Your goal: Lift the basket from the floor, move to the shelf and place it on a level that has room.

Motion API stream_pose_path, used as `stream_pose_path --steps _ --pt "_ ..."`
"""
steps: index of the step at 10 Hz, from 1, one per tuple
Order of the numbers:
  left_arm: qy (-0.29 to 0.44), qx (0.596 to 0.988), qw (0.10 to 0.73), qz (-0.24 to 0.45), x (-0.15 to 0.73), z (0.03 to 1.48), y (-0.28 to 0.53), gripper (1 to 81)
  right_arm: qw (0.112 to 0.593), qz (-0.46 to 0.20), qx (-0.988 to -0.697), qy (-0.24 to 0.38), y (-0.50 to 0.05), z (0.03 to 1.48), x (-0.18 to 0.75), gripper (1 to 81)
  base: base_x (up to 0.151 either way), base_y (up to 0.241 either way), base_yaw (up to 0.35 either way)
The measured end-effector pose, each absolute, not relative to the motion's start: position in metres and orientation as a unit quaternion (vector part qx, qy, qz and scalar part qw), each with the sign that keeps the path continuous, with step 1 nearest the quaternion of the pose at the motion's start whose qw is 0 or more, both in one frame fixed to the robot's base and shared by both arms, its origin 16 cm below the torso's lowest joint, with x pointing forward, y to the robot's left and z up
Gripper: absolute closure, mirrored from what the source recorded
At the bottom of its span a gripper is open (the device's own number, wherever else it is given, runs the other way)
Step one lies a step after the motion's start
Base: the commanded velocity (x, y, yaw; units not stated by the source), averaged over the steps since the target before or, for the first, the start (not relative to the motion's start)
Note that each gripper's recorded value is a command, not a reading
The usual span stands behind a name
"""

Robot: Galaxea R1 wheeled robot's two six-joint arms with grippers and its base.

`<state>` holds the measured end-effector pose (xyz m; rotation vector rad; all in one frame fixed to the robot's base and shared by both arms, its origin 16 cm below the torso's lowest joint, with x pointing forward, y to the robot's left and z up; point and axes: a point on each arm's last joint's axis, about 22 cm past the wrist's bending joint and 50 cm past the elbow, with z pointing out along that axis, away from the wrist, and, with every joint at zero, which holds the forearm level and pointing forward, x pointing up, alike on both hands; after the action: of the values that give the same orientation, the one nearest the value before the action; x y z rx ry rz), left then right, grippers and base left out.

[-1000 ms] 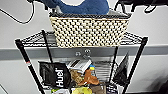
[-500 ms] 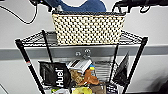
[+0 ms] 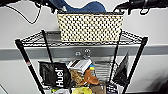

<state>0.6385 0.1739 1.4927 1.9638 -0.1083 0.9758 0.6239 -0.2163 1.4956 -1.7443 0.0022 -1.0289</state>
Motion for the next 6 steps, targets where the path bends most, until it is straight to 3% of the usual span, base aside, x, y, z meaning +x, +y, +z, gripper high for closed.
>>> stream_pose_path --steps 4,5,6 --pt "-0.043 0.795 0.452 0.403 0.660 1.485 0.159 81.1 0.532 -0.434 -0.727 0.003 -0.206 1.490 0.636 81.1 0.000 0.000 0.000" --pt "-0.042 0.794 0.452 0.404 0.660 1.485 0.161 81.1 0.524 -0.441 -0.728 -0.003 -0.208 1.489 0.638 1.0 0.000 0.000 0.000" --pt "-0.045 0.793 0.452 0.405 0.658 1.485 0.160 81.1 0.520 -0.441 -0.732 -0.002 -0.211 1.482 0.641 1.0 0.000 0.000 0.000"
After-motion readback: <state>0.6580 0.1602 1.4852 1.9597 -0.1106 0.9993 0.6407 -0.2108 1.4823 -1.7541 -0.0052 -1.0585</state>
